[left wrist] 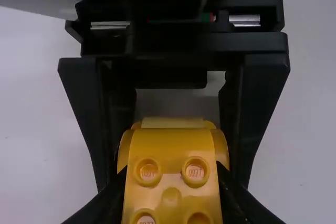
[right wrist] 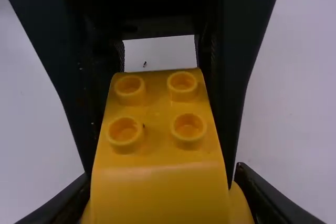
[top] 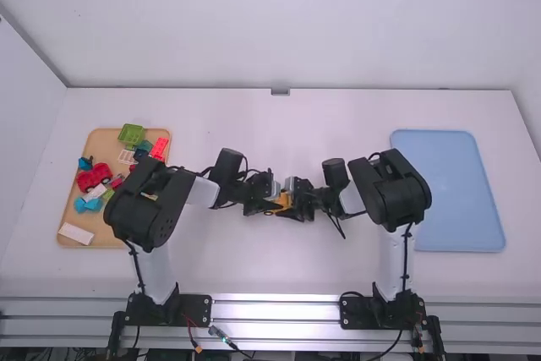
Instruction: Assemble lego blocks to make yellow taxi
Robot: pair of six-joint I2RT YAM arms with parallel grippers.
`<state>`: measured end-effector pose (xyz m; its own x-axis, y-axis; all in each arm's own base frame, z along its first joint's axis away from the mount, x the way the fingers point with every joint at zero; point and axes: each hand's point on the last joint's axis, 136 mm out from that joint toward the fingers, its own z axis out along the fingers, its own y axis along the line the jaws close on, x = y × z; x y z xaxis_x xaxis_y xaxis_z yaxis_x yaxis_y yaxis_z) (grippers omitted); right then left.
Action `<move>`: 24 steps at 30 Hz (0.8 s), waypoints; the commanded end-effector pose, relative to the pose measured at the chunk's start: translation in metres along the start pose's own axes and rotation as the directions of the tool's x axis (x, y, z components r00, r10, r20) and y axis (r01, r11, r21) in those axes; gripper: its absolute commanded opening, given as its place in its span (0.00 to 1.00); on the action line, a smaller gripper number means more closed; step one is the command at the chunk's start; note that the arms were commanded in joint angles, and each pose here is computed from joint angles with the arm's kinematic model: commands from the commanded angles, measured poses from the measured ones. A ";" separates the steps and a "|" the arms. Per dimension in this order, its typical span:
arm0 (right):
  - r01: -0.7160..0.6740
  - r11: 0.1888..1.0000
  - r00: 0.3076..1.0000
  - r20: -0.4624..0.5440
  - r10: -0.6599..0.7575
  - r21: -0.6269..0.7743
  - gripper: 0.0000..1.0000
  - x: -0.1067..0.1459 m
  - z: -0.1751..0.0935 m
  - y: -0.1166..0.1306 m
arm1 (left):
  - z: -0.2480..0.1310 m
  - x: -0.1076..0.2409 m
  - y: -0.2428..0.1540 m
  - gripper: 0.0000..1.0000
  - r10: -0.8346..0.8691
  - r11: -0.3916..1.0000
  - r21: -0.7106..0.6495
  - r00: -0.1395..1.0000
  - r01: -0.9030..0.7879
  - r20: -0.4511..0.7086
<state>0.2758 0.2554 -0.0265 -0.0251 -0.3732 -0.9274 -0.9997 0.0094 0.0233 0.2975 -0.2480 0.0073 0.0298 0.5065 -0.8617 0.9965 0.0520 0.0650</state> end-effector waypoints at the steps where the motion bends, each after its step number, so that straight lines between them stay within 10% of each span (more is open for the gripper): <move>1: -0.019 1.000 1.000 -0.006 0.019 -0.015 0.54 0.003 0.004 0.003 | 0.003 0.022 -0.008 0.36 -0.045 0.999 -0.009 0.996 0.044 -0.079; 8: -0.019 1.000 1.000 -0.006 0.019 -0.015 0.54 0.002 0.005 0.003 | -0.013 0.013 -0.001 0.41 -0.069 0.998 -0.005 0.998 0.069 0.005; 24: -0.022 1.000 1.000 -0.009 0.022 -0.012 0.54 0.003 0.004 0.002 | -0.040 -0.006 0.014 0.85 -0.044 0.998 -0.048 0.996 0.048 0.077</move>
<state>0.2738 0.2579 -0.0267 -0.0261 -0.3746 -0.9268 -0.9996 0.0021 0.0272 0.3059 -0.2193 0.0156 -0.0421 0.4592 -0.8873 0.9933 0.1146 0.0122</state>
